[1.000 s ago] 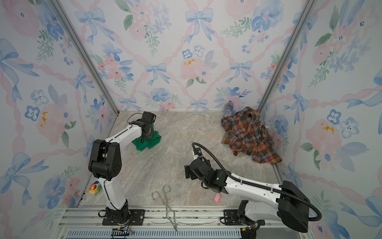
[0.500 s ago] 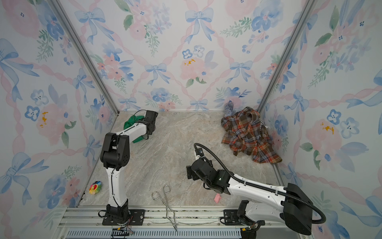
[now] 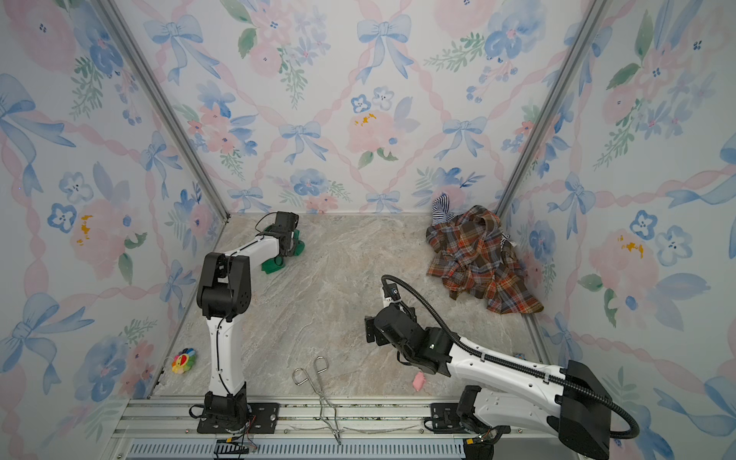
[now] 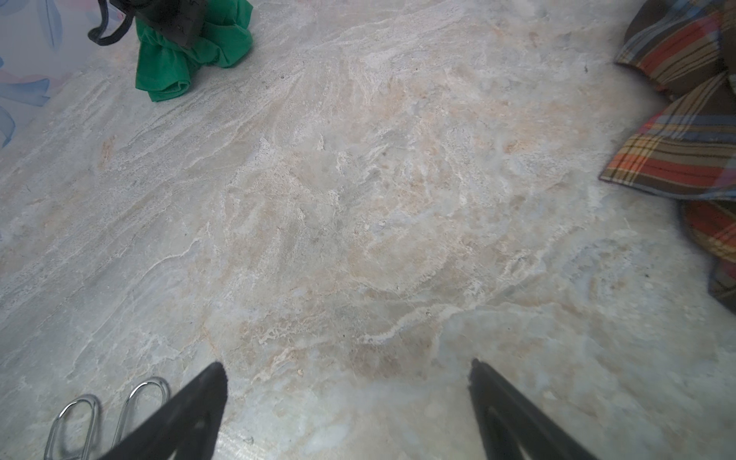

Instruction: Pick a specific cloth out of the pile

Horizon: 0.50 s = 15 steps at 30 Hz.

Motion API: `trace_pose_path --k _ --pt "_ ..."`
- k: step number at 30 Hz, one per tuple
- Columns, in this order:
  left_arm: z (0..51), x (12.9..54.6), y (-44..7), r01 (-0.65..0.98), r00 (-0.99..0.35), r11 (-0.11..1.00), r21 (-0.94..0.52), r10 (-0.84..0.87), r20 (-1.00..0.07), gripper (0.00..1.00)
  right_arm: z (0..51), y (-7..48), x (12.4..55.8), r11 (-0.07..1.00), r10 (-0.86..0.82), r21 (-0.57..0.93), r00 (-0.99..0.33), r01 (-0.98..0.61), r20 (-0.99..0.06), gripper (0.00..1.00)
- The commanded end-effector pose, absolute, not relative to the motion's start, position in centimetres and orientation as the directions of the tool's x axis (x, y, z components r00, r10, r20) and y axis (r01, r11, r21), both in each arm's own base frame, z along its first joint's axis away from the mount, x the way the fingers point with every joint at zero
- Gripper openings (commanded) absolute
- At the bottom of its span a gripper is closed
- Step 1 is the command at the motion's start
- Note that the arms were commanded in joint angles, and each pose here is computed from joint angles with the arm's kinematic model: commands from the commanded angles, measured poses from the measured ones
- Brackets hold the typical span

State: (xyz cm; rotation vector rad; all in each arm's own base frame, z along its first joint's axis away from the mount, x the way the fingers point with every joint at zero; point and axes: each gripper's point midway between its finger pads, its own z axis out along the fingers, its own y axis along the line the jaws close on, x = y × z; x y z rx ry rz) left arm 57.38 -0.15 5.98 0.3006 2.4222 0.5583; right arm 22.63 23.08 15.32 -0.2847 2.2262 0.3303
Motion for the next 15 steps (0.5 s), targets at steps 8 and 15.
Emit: trace_pose_path --k 8,15 --pt "4.3 56.9 -1.3 0.154 -0.797 0.97 0.185 0.233 -0.557 0.09 14.5 22.1 22.6 0.952 -0.09 0.119 -0.63 -0.282 -0.772 0.97" --pt "8.1 57.4 -0.9 0.103 -0.761 0.976 0.193 0.202 -0.616 0.58 14.6 21.9 22.8 0.955 -0.07 0.129 -0.626 -0.267 -0.777 0.97"
